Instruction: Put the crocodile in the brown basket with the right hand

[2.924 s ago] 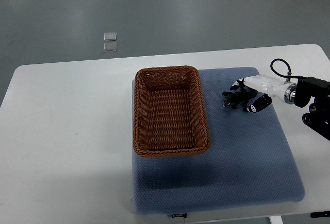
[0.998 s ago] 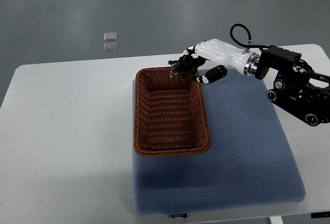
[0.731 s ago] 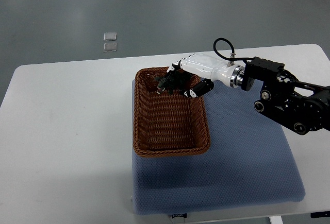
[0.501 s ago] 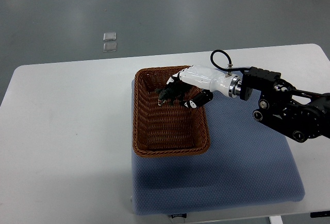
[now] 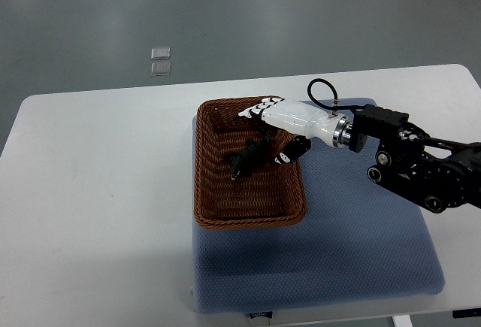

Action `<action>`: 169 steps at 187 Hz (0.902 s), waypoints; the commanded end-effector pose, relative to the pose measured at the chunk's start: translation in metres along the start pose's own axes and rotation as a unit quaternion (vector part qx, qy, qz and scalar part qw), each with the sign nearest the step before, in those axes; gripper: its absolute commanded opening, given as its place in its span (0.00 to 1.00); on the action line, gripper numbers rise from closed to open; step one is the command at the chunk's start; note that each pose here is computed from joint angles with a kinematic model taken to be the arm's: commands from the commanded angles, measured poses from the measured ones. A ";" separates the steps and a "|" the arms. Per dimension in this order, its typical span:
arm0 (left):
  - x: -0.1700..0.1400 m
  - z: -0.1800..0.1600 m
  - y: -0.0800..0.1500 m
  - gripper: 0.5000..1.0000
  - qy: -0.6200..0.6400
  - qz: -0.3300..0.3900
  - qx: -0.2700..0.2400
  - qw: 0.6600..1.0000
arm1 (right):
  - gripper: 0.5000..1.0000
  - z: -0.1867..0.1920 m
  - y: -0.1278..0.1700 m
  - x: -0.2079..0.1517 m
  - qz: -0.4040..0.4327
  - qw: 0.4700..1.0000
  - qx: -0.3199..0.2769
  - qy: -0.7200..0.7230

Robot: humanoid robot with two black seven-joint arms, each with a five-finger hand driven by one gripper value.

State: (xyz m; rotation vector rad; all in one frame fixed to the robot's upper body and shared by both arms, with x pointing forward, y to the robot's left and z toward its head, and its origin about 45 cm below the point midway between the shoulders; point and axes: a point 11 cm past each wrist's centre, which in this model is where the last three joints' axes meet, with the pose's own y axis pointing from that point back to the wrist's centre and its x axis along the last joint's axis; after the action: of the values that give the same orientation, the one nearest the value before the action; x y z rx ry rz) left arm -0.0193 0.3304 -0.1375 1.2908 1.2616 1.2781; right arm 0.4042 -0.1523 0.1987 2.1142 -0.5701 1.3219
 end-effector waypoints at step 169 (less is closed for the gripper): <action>0.000 0.000 0.000 1.00 0.000 0.000 0.000 1.000 | 0.84 0.118 0.080 0.031 0.314 0.792 -0.128 -0.507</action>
State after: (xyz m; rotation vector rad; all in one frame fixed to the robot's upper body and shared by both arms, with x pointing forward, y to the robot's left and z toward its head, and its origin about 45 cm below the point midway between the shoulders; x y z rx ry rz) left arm -0.0194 0.3304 -0.1375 1.2909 1.2618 1.2780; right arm 0.4471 -0.2786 0.2139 2.3549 -1.7877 0.2815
